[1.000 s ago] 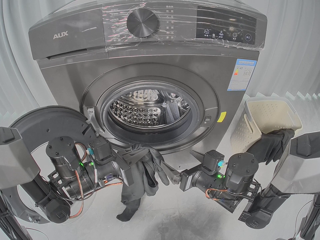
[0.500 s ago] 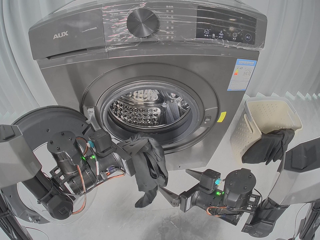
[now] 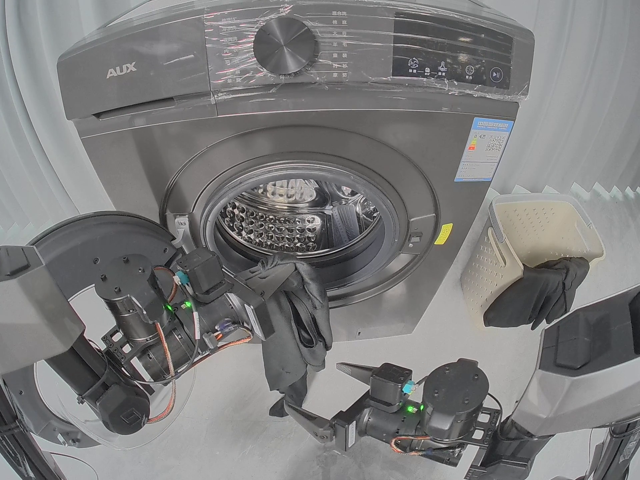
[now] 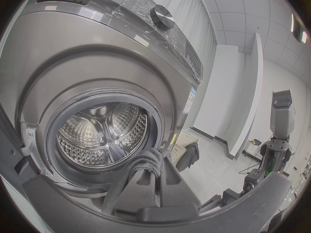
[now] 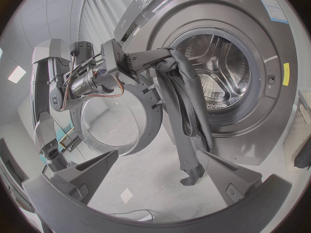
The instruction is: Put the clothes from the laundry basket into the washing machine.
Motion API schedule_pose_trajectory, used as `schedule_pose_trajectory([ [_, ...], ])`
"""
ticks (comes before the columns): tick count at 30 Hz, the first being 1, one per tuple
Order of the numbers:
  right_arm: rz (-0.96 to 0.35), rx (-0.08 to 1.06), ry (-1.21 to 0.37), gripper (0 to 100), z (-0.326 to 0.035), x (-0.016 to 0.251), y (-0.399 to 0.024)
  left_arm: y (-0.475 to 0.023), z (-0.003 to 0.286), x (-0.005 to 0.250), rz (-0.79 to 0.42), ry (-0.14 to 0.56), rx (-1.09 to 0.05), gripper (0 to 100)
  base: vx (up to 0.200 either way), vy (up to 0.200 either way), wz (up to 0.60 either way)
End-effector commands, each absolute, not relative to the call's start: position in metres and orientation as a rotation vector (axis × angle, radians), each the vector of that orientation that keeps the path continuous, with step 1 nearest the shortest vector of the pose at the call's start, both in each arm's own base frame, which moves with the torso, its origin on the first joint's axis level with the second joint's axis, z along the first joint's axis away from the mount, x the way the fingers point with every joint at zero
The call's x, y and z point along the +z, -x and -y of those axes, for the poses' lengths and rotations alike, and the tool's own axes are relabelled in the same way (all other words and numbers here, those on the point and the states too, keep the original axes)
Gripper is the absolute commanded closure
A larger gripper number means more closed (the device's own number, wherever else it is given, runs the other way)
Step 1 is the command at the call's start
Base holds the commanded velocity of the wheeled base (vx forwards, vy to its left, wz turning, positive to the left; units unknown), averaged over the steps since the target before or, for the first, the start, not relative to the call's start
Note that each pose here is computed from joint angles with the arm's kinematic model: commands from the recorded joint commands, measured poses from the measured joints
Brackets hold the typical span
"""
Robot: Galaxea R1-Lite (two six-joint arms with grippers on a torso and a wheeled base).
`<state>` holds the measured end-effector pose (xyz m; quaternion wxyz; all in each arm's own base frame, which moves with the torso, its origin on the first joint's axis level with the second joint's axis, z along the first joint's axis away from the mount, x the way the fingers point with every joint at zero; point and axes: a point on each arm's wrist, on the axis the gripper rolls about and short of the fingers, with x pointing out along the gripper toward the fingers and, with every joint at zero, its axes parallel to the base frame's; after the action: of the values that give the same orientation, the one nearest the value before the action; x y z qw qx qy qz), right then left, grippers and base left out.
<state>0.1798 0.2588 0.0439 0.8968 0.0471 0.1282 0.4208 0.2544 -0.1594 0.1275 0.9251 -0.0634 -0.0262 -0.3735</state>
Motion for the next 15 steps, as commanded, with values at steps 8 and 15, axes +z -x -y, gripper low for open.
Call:
schedule_pose_trajectory([
  [8, -0.220, 0.839, -0.127, 0, -0.281, 0.028, -0.215, -0.255, 0.159, 0.129, 0.061, 0.135, -0.757, 100, 0.000, 0.000, 0.00],
  [15, -0.203, 0.836, -0.135, 0, -0.286, 0.027, -0.224, -0.255, 0.159, 0.129, 0.060, 0.136, -0.757, 100, 0.000, 0.000, 0.00],
])
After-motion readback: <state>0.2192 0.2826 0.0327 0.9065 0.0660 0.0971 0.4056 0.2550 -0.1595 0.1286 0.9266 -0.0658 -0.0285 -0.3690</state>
